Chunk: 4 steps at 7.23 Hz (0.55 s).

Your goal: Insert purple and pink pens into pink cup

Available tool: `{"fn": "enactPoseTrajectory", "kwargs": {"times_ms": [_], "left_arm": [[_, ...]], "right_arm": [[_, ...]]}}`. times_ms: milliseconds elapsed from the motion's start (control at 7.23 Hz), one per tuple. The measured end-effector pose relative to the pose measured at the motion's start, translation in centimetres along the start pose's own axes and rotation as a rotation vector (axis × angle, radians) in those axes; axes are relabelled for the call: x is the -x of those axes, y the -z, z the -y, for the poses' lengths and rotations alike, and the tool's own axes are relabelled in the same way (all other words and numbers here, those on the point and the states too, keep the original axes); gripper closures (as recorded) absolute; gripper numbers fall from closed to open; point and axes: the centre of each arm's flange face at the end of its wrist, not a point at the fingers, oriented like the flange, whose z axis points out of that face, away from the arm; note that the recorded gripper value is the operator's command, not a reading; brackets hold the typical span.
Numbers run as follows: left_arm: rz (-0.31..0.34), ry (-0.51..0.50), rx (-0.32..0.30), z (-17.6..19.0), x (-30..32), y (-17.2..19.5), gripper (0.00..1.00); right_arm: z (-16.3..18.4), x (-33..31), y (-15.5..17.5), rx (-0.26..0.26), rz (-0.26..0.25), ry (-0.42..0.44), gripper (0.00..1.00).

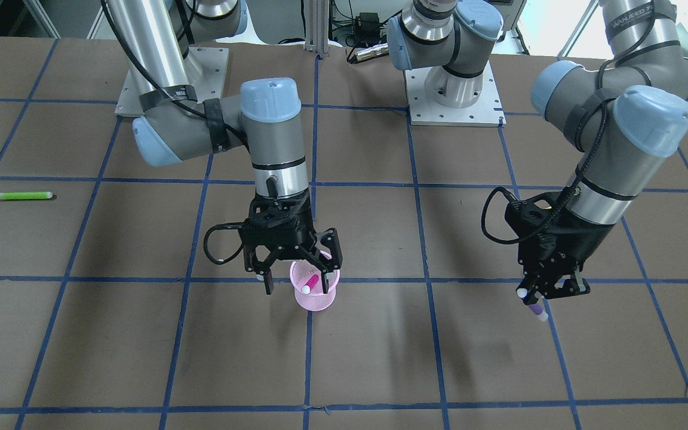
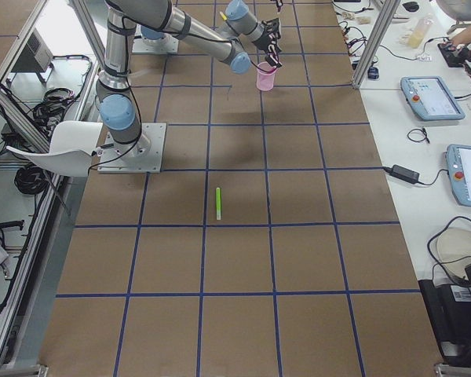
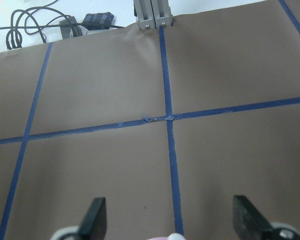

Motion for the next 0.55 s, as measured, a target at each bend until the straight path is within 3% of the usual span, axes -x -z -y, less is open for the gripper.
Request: {"fn": "enactPoseTrajectory", "kwargs": {"times_ms": [277, 553], "left_arm": [[-0.023, 0.113, -0.085, 5.4, -1.9, -0.1, 1.00], [-0.017, 0.234, -0.144, 13.4, -4.8, -0.3, 1.00]], "right_arm": [[4.7, -6.6, 0.8, 0.229, -0.047, -0.061, 0.00], [7.7, -9.7, 5.5, 0.414, -0.114, -0.073, 0.00]]}}
